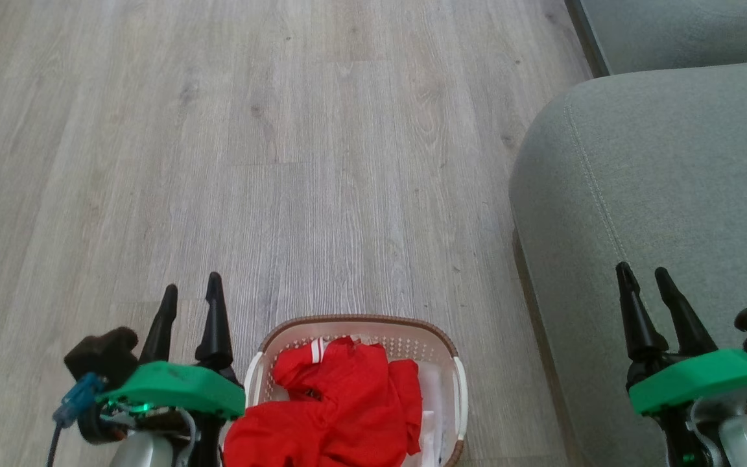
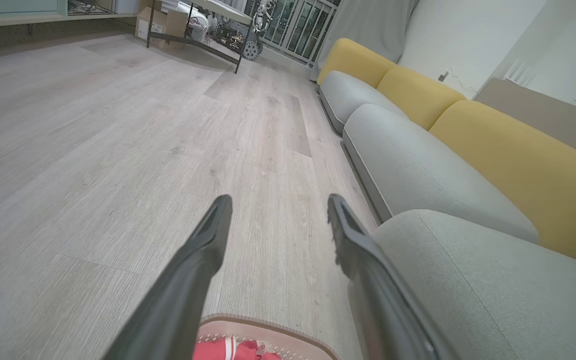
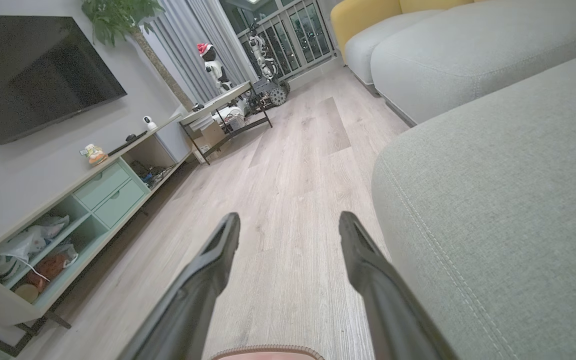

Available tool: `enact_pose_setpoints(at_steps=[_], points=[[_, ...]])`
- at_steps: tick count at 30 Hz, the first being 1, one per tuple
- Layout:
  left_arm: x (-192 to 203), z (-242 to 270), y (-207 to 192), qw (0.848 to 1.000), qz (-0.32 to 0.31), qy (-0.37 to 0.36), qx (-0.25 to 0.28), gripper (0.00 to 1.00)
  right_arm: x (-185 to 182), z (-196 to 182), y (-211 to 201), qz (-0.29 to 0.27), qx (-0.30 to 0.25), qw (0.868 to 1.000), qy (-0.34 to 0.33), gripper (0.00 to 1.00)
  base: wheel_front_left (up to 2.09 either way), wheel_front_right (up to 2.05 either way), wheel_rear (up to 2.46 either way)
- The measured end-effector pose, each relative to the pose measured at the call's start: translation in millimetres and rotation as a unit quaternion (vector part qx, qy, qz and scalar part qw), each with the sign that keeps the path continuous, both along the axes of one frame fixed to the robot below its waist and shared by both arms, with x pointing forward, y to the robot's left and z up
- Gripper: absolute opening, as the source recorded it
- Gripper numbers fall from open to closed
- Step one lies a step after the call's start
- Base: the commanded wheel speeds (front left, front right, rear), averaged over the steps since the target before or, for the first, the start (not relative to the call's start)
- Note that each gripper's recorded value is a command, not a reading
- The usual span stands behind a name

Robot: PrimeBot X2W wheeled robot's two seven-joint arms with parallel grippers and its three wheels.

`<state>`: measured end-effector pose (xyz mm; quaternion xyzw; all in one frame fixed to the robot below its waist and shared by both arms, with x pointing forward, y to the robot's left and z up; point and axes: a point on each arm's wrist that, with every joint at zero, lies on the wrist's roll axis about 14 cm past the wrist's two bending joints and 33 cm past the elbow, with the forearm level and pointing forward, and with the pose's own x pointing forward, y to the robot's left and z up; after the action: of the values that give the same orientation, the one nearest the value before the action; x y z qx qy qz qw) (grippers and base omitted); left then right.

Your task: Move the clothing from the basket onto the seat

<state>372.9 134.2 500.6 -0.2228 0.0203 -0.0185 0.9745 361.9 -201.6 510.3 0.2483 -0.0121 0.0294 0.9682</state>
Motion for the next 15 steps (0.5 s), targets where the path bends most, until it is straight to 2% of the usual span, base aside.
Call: enact_pose_setpoints(at_steps=[15], points=[[0.7, 17.4, -8.4, 0.994, -0.004, -0.048, 0.098, 1.00, -0.6, 4.4, 3.8, 0.015, -0.091, 0.996, -0.021, 1.00, 0.00, 0.00, 0.00]])
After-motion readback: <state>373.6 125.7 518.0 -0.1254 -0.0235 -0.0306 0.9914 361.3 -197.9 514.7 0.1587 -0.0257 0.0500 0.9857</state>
